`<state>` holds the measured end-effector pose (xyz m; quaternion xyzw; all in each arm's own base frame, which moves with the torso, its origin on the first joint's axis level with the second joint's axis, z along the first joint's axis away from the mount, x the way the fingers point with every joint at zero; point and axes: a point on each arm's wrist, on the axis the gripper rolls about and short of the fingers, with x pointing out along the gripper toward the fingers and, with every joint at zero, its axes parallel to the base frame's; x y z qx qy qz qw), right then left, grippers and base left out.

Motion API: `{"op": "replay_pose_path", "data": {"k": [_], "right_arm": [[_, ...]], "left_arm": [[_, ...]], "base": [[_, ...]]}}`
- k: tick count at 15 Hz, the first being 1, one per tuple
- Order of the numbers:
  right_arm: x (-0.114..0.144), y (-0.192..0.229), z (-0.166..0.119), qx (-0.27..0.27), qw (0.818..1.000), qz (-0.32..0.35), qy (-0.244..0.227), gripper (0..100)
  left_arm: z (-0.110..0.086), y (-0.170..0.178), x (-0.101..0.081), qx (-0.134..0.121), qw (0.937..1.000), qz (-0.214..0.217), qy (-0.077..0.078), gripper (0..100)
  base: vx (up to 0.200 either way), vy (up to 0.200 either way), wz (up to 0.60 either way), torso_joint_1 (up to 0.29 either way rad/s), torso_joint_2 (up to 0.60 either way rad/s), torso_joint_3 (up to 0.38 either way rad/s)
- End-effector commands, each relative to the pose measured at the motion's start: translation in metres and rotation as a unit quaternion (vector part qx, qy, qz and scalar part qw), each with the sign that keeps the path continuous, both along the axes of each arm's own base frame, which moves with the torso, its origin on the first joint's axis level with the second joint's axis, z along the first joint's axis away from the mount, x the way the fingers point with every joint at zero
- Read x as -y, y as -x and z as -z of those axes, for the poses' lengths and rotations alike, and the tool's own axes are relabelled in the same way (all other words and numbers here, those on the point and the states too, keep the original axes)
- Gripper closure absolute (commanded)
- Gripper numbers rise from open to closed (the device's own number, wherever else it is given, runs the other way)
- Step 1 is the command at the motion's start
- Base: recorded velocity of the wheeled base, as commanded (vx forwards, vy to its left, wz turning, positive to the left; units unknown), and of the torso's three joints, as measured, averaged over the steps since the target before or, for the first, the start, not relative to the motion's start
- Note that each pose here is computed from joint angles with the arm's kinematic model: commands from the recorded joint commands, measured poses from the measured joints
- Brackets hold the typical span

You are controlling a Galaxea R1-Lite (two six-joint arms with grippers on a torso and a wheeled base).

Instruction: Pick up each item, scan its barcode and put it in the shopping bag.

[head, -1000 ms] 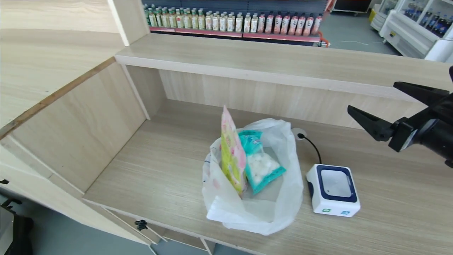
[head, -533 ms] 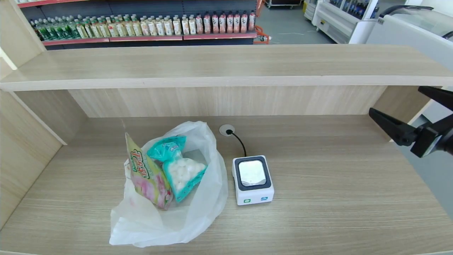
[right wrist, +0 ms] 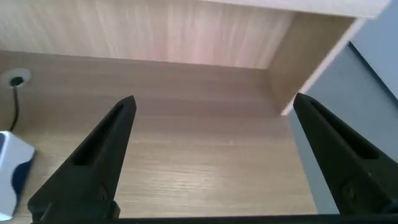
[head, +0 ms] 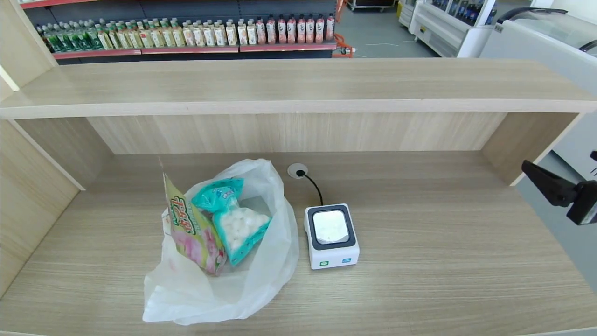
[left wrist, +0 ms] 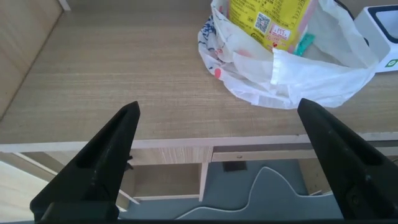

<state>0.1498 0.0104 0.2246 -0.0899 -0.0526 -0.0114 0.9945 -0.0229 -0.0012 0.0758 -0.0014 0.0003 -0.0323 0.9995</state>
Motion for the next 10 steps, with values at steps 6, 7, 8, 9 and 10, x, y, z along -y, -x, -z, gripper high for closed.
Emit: {"op": "replay_pose_path", "data": {"k": [6,7,8,9,10], "right_arm": [[0.016,0.075,0.087,-0.078,0.992,0.092,-0.048,0],[0.016,0.083,0.09,-0.084,0.99,0.093,-0.06,0],[0.015,0.097,0.095,-0.086,0.99,0.092,-0.064,0],[0.015,0.105,0.098,-0.086,0.99,0.093,-0.065,0],[0.015,0.126,0.108,-0.081,0.991,0.09,-0.062,0]], "left_arm": [[0.0,0.0,0.0,0.0,1.0,0.0,0.0,0],[0.0,0.0,0.0,0.0,1.0,0.0,0.0,0],[0.0,0.0,0.0,0.0,1.0,0.0,0.0,0],[0.0,0.0,0.0,0.0,1.0,0.0,0.0,0],[0.0,0.0,0.0,0.0,1.0,0.0,0.0,0]], "base": [[0.0,0.0,0.0,0.0,0.0,0.0],[0.0,0.0,0.0,0.0,0.0,0.0],[0.0,0.0,0.0,0.0,0.0,0.0],[0.0,0.0,0.0,0.0,0.0,0.0],[0.0,0.0,0.0,0.0,0.0,0.0]]}}
